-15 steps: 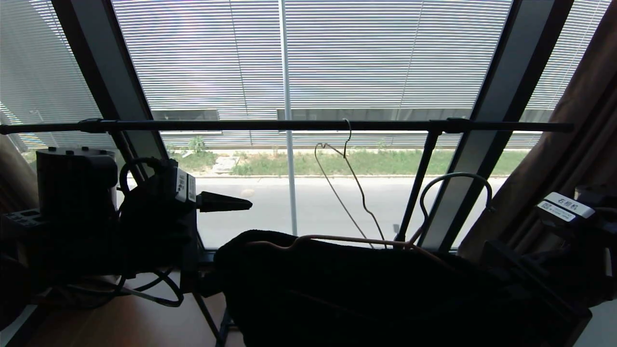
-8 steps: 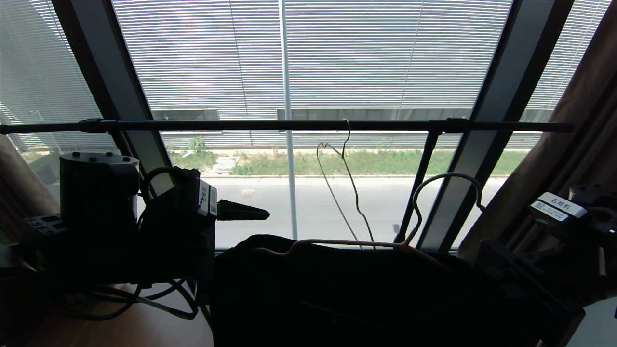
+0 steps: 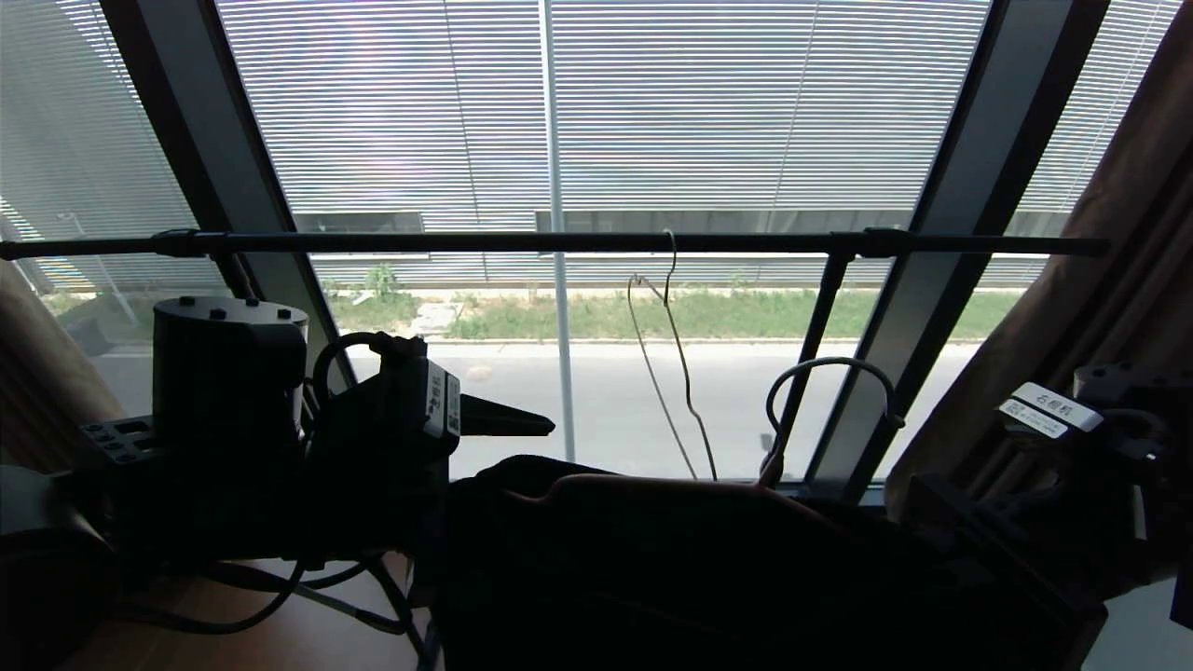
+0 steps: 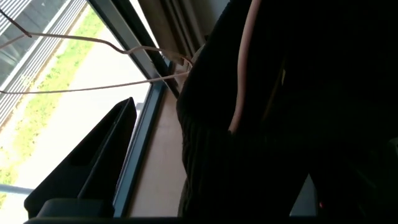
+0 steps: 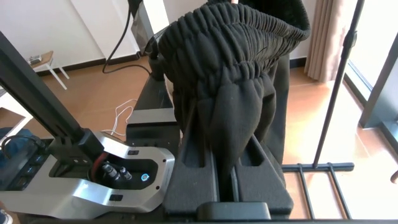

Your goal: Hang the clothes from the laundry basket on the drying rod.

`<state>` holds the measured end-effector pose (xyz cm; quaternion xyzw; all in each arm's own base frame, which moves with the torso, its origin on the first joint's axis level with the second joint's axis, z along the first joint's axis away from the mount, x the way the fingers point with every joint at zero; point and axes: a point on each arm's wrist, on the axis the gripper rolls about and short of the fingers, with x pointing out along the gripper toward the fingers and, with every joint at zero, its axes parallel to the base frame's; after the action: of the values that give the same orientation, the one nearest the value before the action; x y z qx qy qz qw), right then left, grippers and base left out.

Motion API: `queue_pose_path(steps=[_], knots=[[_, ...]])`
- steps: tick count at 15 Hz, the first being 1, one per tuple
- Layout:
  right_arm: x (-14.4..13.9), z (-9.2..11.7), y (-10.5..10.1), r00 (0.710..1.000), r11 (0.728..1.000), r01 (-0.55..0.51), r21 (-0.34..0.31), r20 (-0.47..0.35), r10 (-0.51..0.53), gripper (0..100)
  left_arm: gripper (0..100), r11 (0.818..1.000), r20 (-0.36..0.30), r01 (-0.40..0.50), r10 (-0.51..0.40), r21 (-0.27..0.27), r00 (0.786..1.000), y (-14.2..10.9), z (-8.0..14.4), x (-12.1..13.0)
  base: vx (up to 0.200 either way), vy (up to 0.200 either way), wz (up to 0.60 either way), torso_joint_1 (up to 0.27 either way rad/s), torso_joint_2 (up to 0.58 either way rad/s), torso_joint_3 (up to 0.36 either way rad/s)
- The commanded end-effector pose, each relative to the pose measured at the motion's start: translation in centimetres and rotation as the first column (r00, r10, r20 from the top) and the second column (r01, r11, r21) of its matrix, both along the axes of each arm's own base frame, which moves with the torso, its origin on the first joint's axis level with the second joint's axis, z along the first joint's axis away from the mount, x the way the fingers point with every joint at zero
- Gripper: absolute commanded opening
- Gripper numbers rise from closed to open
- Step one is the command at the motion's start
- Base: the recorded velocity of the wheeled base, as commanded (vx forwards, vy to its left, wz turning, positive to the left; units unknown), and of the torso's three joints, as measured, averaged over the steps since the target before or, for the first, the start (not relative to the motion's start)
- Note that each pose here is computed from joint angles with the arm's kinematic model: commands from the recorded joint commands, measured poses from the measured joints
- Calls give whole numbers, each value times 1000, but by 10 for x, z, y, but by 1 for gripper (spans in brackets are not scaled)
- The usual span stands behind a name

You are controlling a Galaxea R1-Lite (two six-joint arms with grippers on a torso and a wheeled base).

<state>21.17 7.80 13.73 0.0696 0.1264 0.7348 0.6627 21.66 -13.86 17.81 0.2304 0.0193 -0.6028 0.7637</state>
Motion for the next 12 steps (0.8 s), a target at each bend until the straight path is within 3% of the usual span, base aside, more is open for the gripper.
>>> queue_pose_path(steps=[1,9,10,12], knots=[[0,-1,0,1000,1000,-2,-1,-4,2,0,100,1000,-4,8,-8,3,1000,-3,-1,1,0,0,0,0,0,0],[-2,2,0,999,1000,-2,4,34,2,0,100,1000,9,10,-10,15,1000,-12,0,-3,0,0,0,0,0,0],[-4,3,-1,999,1000,-2,6,43,2,0,0,1000,10,6,-6,17,1000,-13,0,-3,0,0,0,0,0,0],[-3,5,0,999,1000,-2,8,47,2,0,0,1000,11,9,-9,17,1000,-14,0,-5,0,0,0,0,0,0]])
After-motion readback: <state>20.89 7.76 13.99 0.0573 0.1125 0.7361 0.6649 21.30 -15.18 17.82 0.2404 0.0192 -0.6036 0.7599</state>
